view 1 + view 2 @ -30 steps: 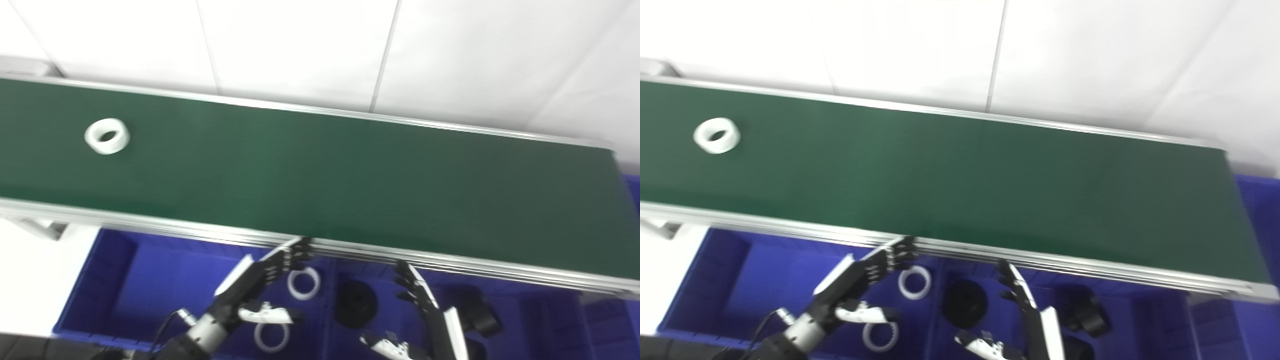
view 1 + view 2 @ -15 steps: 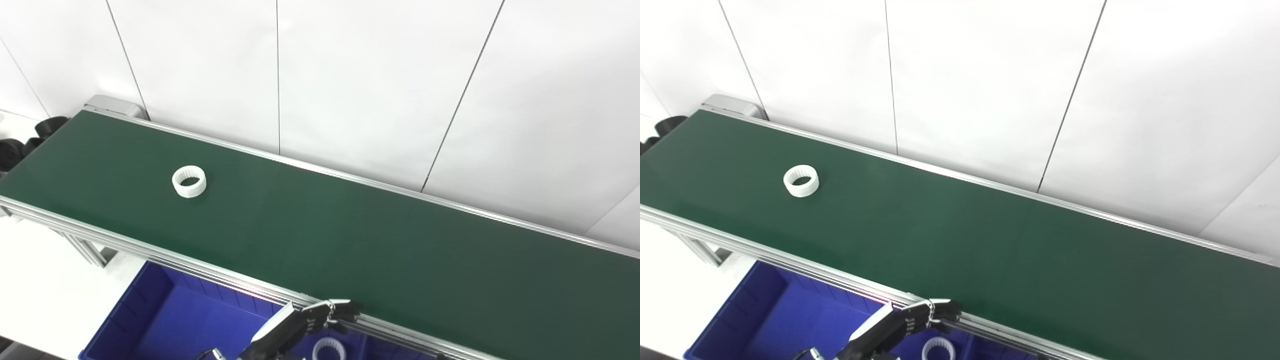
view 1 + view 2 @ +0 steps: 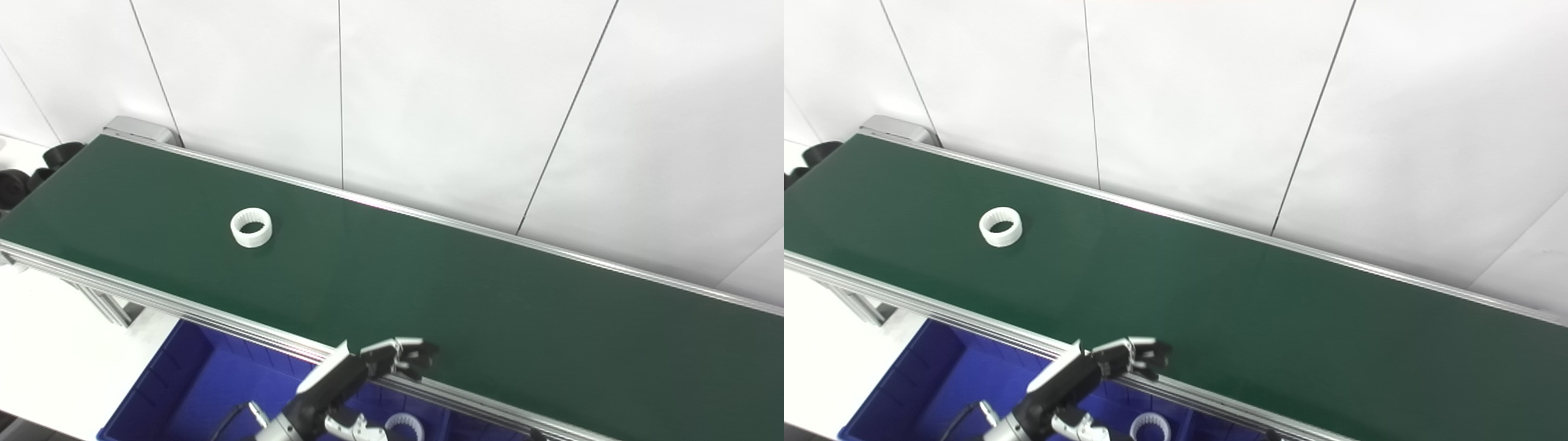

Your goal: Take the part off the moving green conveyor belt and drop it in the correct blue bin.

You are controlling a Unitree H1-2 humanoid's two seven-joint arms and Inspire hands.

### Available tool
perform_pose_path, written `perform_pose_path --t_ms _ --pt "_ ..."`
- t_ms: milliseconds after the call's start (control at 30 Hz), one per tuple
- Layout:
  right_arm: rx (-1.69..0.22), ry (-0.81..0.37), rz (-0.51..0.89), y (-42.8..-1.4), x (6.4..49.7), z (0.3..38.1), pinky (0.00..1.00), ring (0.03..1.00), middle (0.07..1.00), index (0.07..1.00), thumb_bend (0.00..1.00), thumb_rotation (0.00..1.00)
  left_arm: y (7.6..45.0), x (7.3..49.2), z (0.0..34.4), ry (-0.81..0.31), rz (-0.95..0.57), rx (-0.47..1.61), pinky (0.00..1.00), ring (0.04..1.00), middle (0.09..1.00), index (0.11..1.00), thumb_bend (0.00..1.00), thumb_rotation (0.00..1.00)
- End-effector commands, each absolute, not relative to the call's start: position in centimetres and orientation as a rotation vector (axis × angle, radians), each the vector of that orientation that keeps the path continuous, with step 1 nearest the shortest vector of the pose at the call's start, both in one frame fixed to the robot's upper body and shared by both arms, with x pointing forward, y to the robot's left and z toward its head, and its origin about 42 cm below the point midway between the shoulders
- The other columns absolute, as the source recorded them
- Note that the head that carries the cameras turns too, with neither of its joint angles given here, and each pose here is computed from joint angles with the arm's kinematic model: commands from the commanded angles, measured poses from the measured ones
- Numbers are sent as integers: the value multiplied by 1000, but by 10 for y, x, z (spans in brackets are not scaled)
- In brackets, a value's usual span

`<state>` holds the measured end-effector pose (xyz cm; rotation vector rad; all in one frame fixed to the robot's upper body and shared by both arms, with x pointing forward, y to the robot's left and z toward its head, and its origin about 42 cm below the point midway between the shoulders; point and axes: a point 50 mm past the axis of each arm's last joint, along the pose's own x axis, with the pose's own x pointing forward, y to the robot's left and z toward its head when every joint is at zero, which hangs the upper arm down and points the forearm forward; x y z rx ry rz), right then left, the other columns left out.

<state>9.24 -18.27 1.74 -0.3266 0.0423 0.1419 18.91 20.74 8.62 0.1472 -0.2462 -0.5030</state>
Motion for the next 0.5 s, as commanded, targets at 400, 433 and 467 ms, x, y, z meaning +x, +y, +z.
perform_pose_path --t_ms 400,433,467 --pt "-296 -80 101 -176 98 27 612 764 808 855 778 402 240 294 199 -493 -400 549 821 880 919 908 813 507" --pt "-293 -82 102 -176 98 28 611 763 808 855 777 403 240 305 205 -480 -392 576 820 879 919 907 813 508" --pt "-290 -83 102 -176 98 28 602 761 806 851 779 395 240 311 210 -471 -386 593 803 870 913 901 813 499"
